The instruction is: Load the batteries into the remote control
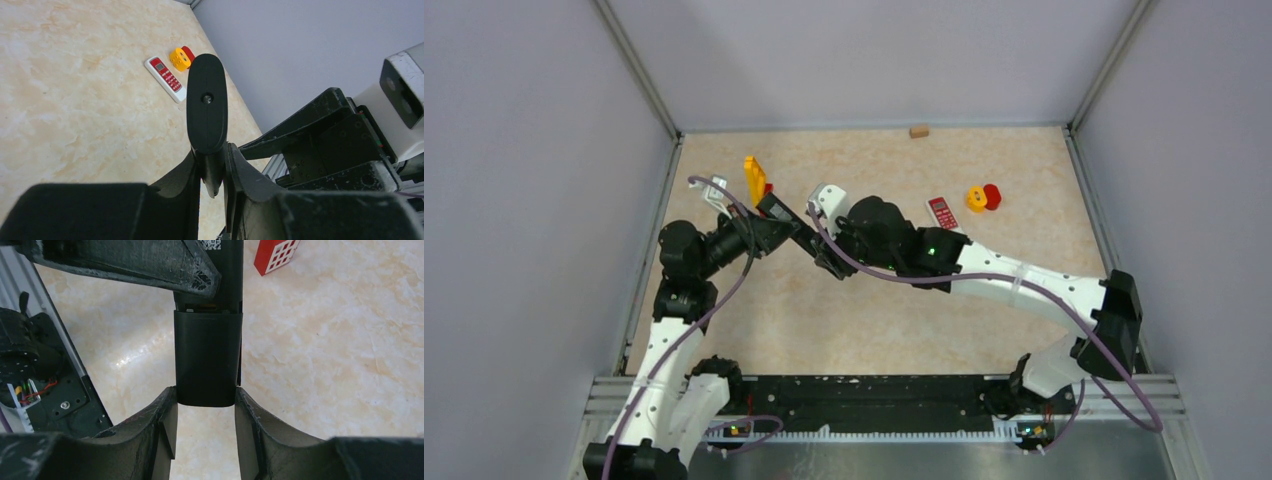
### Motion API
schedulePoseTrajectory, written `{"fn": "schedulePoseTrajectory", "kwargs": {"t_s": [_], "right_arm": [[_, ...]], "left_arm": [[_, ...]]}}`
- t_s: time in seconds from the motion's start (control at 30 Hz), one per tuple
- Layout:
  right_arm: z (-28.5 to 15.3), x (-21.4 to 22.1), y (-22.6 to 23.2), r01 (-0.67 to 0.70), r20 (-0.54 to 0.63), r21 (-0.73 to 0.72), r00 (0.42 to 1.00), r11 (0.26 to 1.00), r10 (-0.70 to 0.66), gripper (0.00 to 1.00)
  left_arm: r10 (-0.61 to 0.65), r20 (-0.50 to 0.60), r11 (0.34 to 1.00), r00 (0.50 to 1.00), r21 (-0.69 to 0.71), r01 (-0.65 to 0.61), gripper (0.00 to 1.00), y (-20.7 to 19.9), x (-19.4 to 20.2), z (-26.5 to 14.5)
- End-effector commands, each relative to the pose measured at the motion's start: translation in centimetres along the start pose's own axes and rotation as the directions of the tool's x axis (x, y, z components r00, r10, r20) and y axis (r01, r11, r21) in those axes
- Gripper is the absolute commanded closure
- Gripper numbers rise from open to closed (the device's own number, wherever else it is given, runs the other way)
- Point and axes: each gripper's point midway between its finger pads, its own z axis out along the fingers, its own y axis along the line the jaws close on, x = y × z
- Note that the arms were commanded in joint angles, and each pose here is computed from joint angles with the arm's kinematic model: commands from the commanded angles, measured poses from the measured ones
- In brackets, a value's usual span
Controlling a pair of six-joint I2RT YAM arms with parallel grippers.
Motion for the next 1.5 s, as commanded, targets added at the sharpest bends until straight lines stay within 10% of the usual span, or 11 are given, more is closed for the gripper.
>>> {"fn": "schedulePoseTrajectory", "kwargs": {"t_s": [0.0, 1.07, 1.47], "right_arm": [[-0.5, -1.8, 0.0, 0.037, 0.016, 0.035, 0.999, 0.999, -0.038, 0.75], [1.5, -0.3, 1.1, 0.087, -0.083, 0.002, 0.993, 0.996, -0.086, 0.72], [1.3, 0.3, 2.3, 0.025, -0.168, -0.052, 0.985, 0.998, -0.033, 0.69]], "left_arm": [[0.089, 0.024, 0.994, 0.996, 0.054, -0.09, 1.0, -2.0, -1.2, -0.3], [-0.04, -0.034, 0.992, 0.999, 0.122, 0.044, 1.0, -3.8, -1.2, -0.1], [0.107, -0.006, 0.985, 0.994, 0.14, -0.105, 1.0, -4.0, -0.5, -0.9]]}}
